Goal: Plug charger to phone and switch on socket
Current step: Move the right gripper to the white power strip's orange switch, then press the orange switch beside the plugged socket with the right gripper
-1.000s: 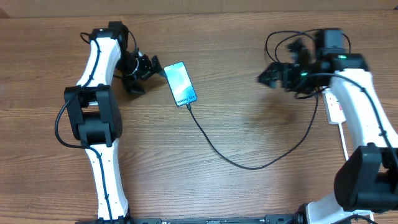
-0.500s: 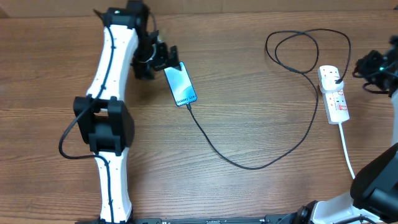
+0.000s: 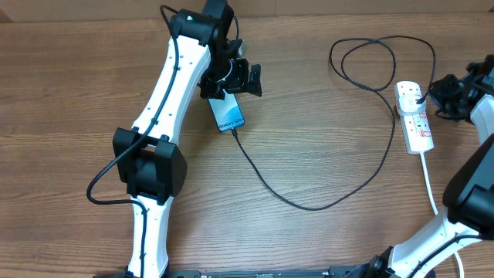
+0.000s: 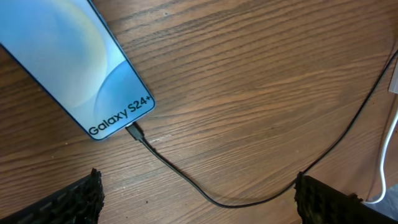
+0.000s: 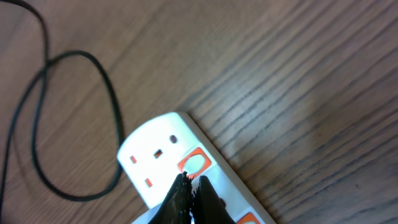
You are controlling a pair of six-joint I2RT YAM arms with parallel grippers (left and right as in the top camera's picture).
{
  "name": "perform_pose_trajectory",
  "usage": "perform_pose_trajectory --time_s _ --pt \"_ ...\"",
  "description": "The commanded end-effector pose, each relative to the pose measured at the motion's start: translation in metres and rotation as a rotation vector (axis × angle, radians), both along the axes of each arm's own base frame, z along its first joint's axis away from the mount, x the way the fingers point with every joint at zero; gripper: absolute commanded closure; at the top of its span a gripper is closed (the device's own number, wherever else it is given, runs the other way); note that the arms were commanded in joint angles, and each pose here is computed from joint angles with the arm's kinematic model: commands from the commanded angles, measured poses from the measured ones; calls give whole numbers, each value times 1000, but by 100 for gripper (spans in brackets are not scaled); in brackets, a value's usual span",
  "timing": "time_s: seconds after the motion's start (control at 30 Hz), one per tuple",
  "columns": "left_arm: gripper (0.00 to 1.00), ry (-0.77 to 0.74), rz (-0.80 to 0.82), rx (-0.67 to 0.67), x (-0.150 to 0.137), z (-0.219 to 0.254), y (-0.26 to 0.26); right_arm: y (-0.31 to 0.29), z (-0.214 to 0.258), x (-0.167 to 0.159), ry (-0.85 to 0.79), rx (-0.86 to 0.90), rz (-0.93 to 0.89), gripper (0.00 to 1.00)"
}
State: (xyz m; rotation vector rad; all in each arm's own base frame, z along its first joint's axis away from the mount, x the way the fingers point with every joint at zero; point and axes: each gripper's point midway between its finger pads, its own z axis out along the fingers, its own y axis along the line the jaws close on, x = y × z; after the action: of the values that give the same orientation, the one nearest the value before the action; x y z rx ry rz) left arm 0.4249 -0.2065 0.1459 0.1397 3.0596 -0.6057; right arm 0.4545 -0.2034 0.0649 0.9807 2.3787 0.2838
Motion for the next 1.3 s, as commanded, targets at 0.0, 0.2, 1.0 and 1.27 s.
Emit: perform_pose_trajectory --time_s 0.0,0.2,1.0,1.27 --pt "0 -58 -16 -8 3 19 0 -6 -13 1 19 15 -32 96" --pt "0 -56 -11 -9 3 19 1 -2 -32 -6 71 42 -32 96" --pt "0 -63 -10 -4 4 19 1 15 -57 -37 191 103 -35 96" --pt "0 -66 -11 -5 5 19 1 29 -59 -43 211 168 -12 96"
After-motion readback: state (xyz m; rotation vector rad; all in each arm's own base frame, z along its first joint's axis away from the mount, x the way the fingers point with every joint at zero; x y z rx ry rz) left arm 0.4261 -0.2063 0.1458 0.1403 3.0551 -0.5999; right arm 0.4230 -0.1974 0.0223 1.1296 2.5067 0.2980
